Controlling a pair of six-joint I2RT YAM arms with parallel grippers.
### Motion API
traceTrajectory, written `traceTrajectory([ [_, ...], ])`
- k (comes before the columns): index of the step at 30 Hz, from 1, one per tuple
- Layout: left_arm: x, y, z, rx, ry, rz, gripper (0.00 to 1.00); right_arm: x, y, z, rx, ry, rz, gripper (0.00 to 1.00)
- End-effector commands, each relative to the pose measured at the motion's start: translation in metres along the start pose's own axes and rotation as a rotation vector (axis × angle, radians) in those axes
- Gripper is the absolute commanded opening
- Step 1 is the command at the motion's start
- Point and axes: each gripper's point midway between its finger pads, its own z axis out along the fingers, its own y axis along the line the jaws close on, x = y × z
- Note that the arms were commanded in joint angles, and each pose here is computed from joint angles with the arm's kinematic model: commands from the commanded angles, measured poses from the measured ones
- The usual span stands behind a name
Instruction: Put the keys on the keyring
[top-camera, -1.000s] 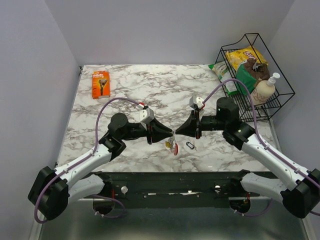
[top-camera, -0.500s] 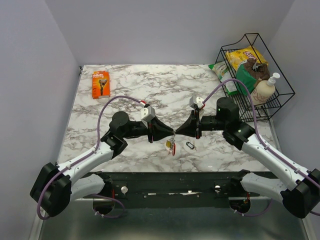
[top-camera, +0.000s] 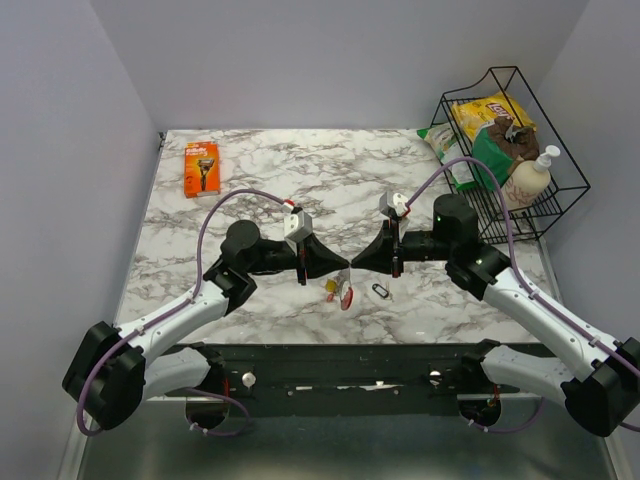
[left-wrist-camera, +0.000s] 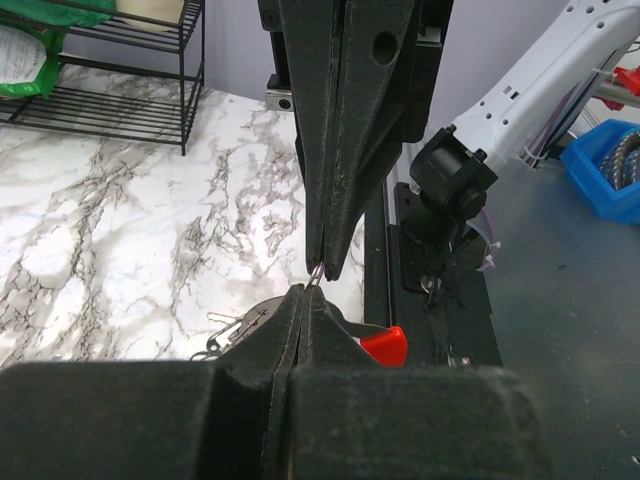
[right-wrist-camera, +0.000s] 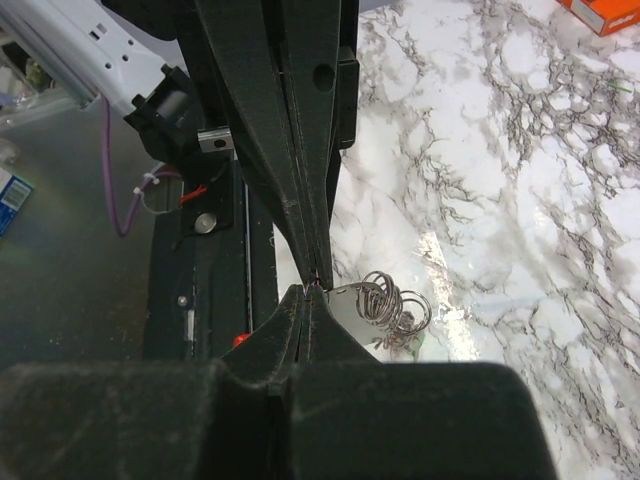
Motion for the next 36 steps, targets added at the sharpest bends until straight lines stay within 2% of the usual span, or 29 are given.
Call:
traceTrajectory([
  [1,-0.017,-0.005,0.003,0.028,-0.032,0.052,0.00,-0.006,0.005,0.003,-0.037,-0.028,-0.032,0.00],
  [5,-0.017,-0.003,0.001,0.001,-0.027,0.070,0.01,-0.002,0.004,0.003,-0.032,-0.022,-0.025,0.00],
  [6,-0.015,-0.003,-0.001,-0.008,-0.019,0.066,0.05,-0.002,0.005,0.003,-0.034,-0.022,-0.025,0.00],
  [7,-0.015,-0.003,-0.002,-0.012,-0.017,0.076,0.19,-0.002,0.005,0.003,-0.035,-0.023,-0.026,0.00],
  [10,-0.015,-0.002,-0.004,-0.026,-0.011,0.081,0.37,-0.005,0.007,0.002,-0.037,-0.029,-0.034,0.00],
  [27,-0.011,0.002,0.004,-0.003,0.020,0.060,0.38,-0.009,0.011,0.000,-0.045,-0.037,-0.019,0.00],
  [33,-0.006,0.002,0.005,-0.002,0.046,0.049,0.34,-0.011,0.010,-0.001,-0.033,-0.041,-0.024,0.00],
  [36,-0.001,0.003,0.005,-0.008,0.064,0.044,0.38,-0.012,0.009,-0.001,-0.025,-0.044,-0.029,0.00],
])
